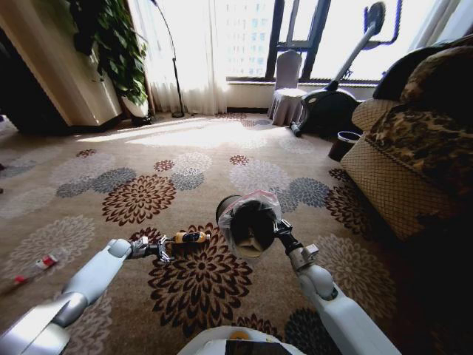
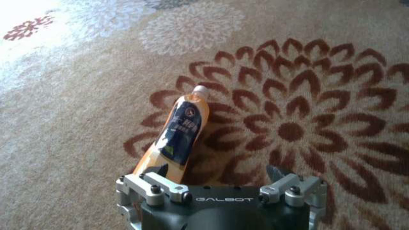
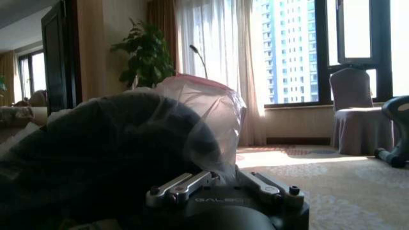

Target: Pick up the trash from the ground and place it into the trash bin.

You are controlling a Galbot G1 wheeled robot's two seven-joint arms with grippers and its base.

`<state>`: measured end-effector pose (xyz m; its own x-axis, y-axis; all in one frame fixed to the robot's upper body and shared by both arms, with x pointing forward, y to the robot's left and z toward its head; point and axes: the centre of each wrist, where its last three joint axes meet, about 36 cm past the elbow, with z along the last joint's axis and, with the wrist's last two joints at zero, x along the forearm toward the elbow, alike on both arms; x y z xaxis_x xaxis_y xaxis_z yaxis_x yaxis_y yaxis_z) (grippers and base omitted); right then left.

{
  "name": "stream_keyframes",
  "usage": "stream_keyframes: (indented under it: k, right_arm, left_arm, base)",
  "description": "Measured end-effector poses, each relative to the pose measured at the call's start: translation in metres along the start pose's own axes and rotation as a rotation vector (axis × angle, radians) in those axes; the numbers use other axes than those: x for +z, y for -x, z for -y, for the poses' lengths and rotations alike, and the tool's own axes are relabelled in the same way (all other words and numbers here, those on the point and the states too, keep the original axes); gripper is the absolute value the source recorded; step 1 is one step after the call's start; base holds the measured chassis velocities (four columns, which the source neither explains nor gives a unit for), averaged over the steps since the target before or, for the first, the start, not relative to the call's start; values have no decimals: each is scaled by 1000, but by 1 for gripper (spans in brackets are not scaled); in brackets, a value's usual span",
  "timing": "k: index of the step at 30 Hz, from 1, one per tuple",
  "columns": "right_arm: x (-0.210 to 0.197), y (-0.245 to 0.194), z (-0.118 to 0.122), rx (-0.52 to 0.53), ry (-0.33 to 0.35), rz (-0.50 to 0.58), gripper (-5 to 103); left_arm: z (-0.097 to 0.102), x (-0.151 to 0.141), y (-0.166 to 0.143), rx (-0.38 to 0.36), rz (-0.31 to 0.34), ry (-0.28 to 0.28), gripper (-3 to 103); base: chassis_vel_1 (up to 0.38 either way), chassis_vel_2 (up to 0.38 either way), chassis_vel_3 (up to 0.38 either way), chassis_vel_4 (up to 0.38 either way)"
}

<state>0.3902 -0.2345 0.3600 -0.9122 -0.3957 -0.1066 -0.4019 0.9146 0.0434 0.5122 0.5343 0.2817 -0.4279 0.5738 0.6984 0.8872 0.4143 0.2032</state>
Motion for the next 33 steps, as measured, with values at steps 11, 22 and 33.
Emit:
stream_keyframes:
  k: [11, 22, 33]
  right_arm:
    - [8, 12, -11, -21, 6, 17, 0]
    - [13, 15, -12, -10, 18, 29, 0]
    - [22, 7, -11, 11, 14, 12, 0]
  left_arm:
    - [0, 10, 11, -19, -33, -51, 97]
    - [5, 13, 35, 28, -92, -127, 95]
    - [22, 18, 60, 37, -120, -255, 70]
  base:
    - [-44, 45, 51, -44]
    - [-126, 115, 118, -111]
    - [7, -5, -14, 9]
